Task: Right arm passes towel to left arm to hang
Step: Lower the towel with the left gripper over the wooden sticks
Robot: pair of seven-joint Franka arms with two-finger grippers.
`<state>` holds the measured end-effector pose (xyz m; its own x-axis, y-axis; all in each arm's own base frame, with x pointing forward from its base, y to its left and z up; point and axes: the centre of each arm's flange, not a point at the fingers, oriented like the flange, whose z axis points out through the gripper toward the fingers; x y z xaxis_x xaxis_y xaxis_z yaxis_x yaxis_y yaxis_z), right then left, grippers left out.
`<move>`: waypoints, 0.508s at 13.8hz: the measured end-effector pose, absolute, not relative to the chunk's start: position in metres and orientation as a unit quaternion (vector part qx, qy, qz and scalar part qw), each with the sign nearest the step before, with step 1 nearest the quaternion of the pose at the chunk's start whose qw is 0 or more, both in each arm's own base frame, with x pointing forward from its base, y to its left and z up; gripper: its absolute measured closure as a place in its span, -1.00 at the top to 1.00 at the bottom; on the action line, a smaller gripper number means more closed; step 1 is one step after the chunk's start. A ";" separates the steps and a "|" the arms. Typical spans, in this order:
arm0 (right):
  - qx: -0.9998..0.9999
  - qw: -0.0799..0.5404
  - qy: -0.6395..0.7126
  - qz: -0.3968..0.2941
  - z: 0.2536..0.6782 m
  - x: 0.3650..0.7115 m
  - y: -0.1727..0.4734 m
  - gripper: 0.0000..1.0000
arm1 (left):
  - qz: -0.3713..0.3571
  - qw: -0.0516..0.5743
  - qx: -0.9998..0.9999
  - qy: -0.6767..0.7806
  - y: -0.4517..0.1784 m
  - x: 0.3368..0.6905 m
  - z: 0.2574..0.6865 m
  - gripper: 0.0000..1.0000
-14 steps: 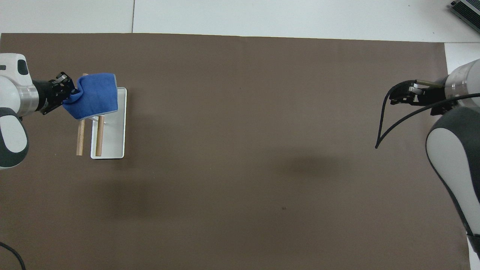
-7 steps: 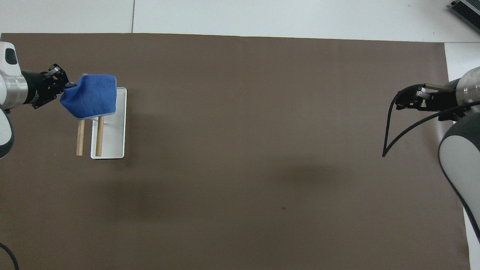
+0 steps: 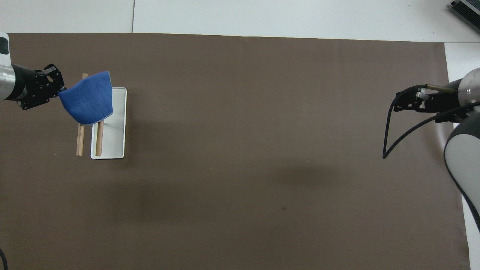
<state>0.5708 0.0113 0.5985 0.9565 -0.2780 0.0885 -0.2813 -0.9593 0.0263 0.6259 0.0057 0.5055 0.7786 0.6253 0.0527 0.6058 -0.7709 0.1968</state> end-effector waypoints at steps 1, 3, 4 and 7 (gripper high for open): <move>0.989 0.019 -0.141 0.041 0.598 0.571 0.012 1.00 | 0.051 0.081 0.941 0.325 0.003 0.624 0.506 -0.96; 0.989 0.019 -0.140 0.040 0.597 0.571 0.013 1.00 | 0.049 0.080 0.942 0.323 0.002 0.622 0.513 -0.96; 0.989 0.019 -0.140 0.040 0.597 0.571 0.013 1.00 | 0.055 0.084 0.941 0.323 0.002 0.622 0.521 -0.96; 0.989 0.019 -0.139 0.040 0.596 0.570 0.014 1.00 | 0.065 0.096 0.938 0.327 0.004 0.618 0.547 -0.96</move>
<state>0.5705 0.0141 0.5964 0.9581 -0.2739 0.0838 -0.2769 -0.9605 0.0261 0.6177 0.0039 0.5468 0.7778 0.6257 0.0590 0.6009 -0.7678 0.2223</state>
